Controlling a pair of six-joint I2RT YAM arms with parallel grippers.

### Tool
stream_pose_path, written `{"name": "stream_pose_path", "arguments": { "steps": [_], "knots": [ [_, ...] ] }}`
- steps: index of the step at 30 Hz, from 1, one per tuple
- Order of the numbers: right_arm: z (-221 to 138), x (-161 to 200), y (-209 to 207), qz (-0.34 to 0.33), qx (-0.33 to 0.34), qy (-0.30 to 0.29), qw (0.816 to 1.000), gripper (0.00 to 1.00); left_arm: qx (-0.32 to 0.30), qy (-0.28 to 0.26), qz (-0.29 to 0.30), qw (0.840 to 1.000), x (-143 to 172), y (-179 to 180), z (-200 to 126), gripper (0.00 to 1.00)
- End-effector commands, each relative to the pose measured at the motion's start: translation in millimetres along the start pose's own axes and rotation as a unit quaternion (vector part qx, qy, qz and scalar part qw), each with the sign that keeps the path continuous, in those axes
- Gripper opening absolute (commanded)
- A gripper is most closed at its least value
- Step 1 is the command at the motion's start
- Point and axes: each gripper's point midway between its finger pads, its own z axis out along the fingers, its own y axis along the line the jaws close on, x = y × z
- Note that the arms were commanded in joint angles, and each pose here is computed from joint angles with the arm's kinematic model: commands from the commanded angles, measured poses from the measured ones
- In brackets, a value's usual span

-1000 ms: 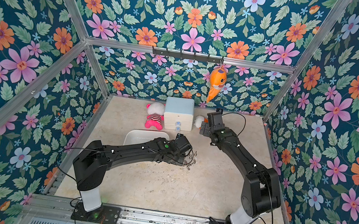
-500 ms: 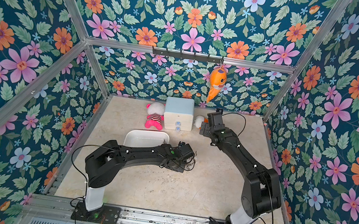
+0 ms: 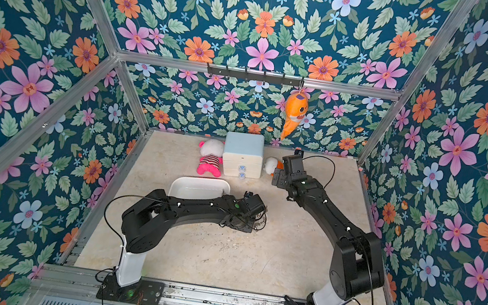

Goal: Take out the wing nut from the storage box
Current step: Place the wing nut at the center of the board, then pick up the wing nut from the storage box.

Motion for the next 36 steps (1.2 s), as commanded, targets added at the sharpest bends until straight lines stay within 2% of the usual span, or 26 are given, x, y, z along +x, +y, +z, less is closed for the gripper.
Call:
{"name": "stream_pose_path", "arguments": {
  "steps": [1, 12, 20, 24, 29, 36],
  "knots": [
    [0.5, -8.3, 3.3, 0.005, -0.005, -0.01, 1.0, 0.99, -0.001, -0.014, 0.001, 1.0, -7.1, 1.0, -10.9, 0.37],
    [-2.9, -11.6, 4.2, 0.007, -0.007, -0.013, 1.0, 0.99, 0.0, -0.08, -0.009, 0.997, -49.2, 11.7, -70.3, 0.41],
    [-3.2, -11.5, 7.7, 0.003, -0.008, -0.01, 1.0, 0.99, -0.032, -0.118, -0.051, 0.991, -84.6, 78.5, -98.0, 0.44],
    [-3.0, -8.0, 7.0, 0.002, -0.005, -0.008, 1.0, 0.99, -0.045, -0.123, -0.071, 0.989, -95.2, 107.3, -98.0, 0.44],
    [-1.8, -9.7, 7.7, -0.001, -0.004, -0.006, 1.0, 0.99, -0.046, -0.118, -0.1, 0.987, -99.1, 132.7, -83.0, 0.44],
    [-0.7, -13.5, 10.4, -0.002, -0.003, -0.006, 1.0, 0.99, -0.036, -0.107, -0.112, 0.987, -104.4, 138.0, -56.0, 0.43]
  ]
}}
